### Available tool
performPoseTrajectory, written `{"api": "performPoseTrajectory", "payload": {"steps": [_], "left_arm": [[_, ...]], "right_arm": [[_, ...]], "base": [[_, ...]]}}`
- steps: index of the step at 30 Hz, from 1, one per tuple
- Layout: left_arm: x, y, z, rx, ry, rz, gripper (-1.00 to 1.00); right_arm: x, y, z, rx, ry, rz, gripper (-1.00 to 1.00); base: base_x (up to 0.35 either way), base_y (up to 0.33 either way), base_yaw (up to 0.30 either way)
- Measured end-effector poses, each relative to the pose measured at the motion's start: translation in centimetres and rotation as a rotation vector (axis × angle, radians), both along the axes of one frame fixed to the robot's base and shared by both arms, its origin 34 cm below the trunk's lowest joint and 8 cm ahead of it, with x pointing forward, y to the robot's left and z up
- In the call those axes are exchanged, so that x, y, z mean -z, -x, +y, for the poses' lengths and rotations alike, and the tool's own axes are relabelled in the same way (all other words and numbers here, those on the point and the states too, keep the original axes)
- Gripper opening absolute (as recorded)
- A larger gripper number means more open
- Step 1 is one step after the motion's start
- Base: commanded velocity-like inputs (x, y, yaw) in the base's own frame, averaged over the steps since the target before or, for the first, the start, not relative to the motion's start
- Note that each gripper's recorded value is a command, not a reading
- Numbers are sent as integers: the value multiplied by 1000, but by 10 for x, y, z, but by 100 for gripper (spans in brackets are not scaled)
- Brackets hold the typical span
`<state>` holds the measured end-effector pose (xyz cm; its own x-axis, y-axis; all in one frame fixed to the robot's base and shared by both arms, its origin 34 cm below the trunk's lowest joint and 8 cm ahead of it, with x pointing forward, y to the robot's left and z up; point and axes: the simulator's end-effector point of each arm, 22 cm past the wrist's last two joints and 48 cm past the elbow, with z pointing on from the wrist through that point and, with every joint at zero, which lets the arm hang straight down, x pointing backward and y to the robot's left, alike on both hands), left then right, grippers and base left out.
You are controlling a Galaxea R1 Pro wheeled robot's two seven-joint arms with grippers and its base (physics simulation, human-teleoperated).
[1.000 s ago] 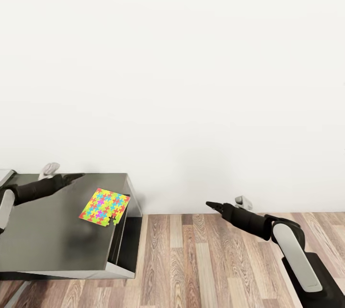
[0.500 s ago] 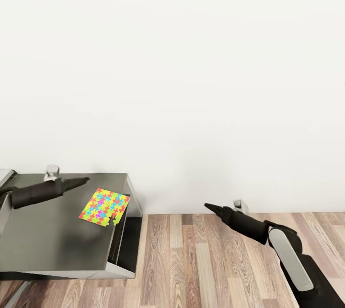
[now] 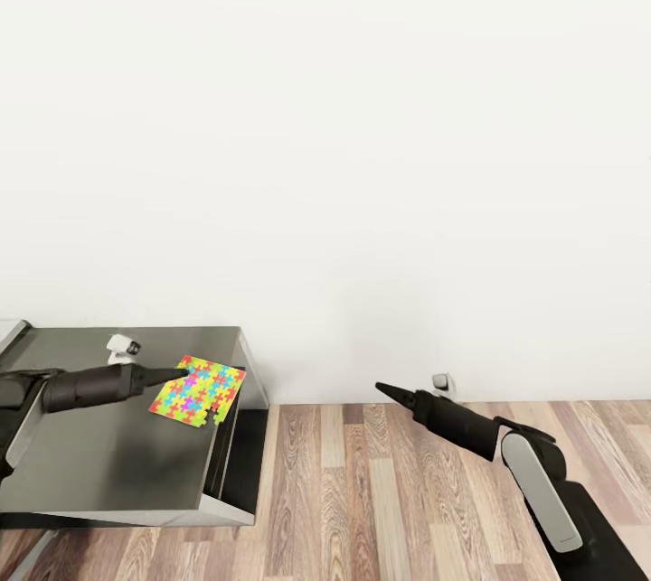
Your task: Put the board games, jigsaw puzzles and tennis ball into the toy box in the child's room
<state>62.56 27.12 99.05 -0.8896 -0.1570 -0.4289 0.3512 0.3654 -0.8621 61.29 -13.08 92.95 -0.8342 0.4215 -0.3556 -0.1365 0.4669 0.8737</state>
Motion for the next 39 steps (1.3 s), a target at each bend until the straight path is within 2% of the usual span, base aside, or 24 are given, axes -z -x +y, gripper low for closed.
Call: {"api": "performPoseTrajectory", "payload": {"steps": [3,11,17,23,39], "left_arm": [[-8,5,2,19,26,-7,100],[-10,6,8,17,13,-11,100],[-15,6,8,16,14,-22,100],[-21,6,8,16,14,-32,100],[-35,6,8,17,18,-62,100]], "right_arm": [[1,0,0,-1,5,-8,100],[-4,-1,2,-1,5,-25,100],[-8,-2,3,0,5,-36,100],[-16,-7,0,18,7,-75,100],[-34,-7,1,16,-11,-119,100]], "base": [[0,0,0],[0,0,0],[-26,0,0],[-17,0,0],[-1,0,0]]}}
